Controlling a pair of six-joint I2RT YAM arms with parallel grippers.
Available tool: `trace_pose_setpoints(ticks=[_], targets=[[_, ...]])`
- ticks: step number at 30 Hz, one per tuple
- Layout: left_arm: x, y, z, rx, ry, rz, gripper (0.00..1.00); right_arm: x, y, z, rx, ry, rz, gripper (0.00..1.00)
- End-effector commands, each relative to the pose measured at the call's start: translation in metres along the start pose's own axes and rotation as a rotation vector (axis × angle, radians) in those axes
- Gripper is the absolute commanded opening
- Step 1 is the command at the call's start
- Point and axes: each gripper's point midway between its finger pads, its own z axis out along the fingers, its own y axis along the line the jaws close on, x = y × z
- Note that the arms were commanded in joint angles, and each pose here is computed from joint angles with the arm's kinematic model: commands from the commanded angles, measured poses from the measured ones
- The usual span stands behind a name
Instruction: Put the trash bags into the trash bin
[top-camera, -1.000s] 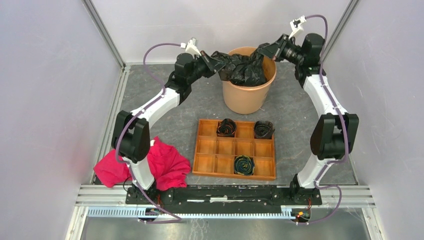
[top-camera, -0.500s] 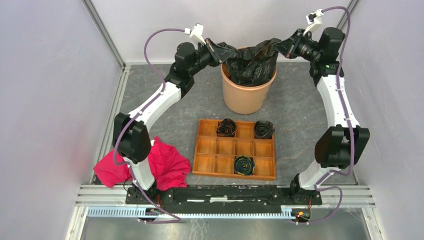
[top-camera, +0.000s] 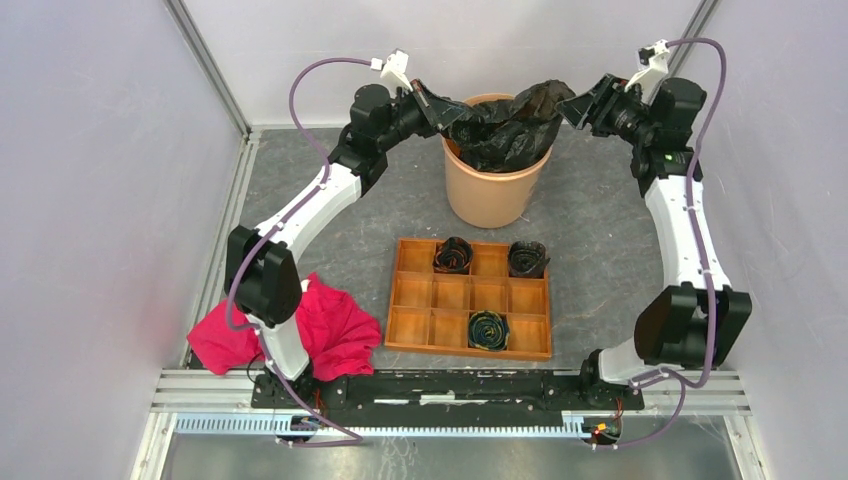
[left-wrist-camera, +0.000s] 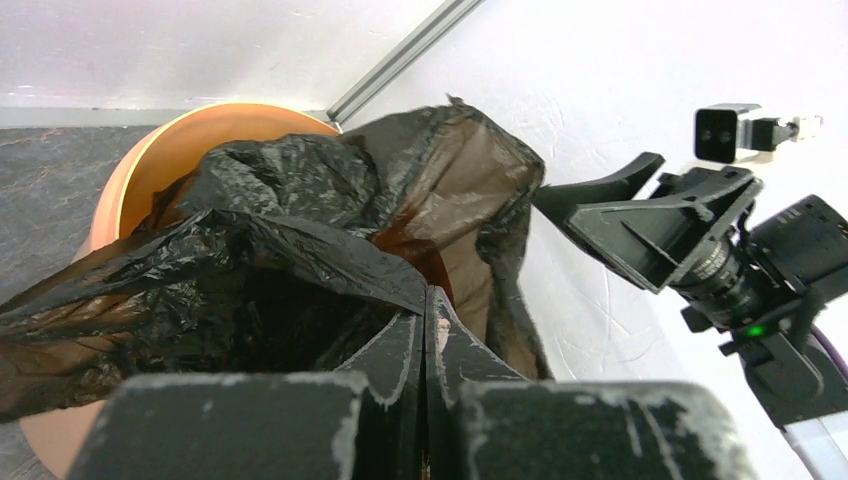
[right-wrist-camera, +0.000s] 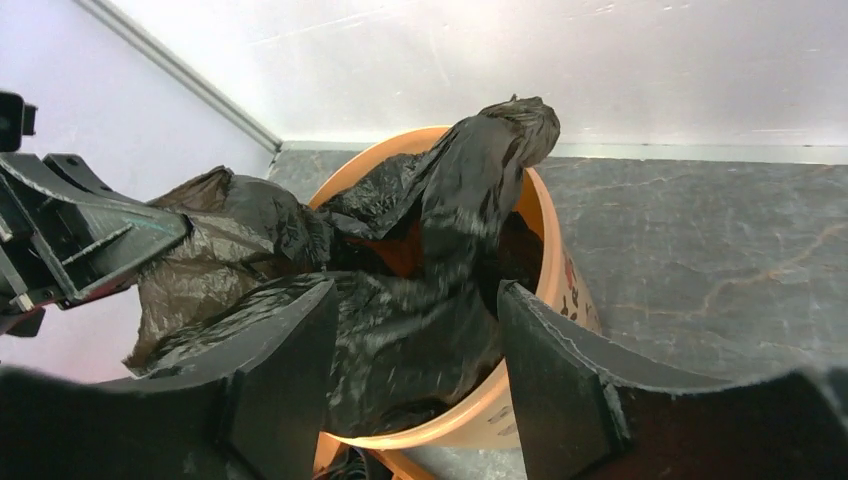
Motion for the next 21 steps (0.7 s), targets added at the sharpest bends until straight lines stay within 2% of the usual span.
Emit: trace_pose_setpoints(ticks=[1,6,9,13,15,18,19,21], targets=[[-0.023,-0.027,-0.005,0.056,-0.044,0.041,0.02,-0.031,0.014,-0.029,0.112,-0.11,-0.027,0.7],[-0.021,-0.03,-0.001,0.091,-0.042,0.004,0.02,-0.021,0.03,-0.047,0.117,-0.11,-0.015,0.73],[-0.02,-0.031,0.0,0.103,-0.038,-0.003,0.02,0.001,0.065,-0.047,0.024,-0.087,-0.052,0.76],[-0.02,-0.032,-0.001,0.105,-0.038,0.0,0.02,0.045,0.117,-0.024,-0.127,-0.03,-0.041,0.79],[-0.02,-0.031,-0.002,0.099,-0.04,-0.003,0.02,0.065,0.126,-0.012,-0.167,0.001,-0.004,0.7],[-0.019,-0.03,-0.003,0.098,-0.043,-0.008,0.02,0.083,0.125,0.002,-0.168,0.012,0.042,0.44],[-0.019,-0.029,-0.003,0.095,-0.046,-0.007,0.02,0.087,0.12,0.005,-0.149,0.007,0.053,0.38],[-0.02,-0.026,-0.002,0.085,-0.049,-0.002,0.02,0.091,0.113,0.011,-0.119,-0.013,0.064,0.35]])
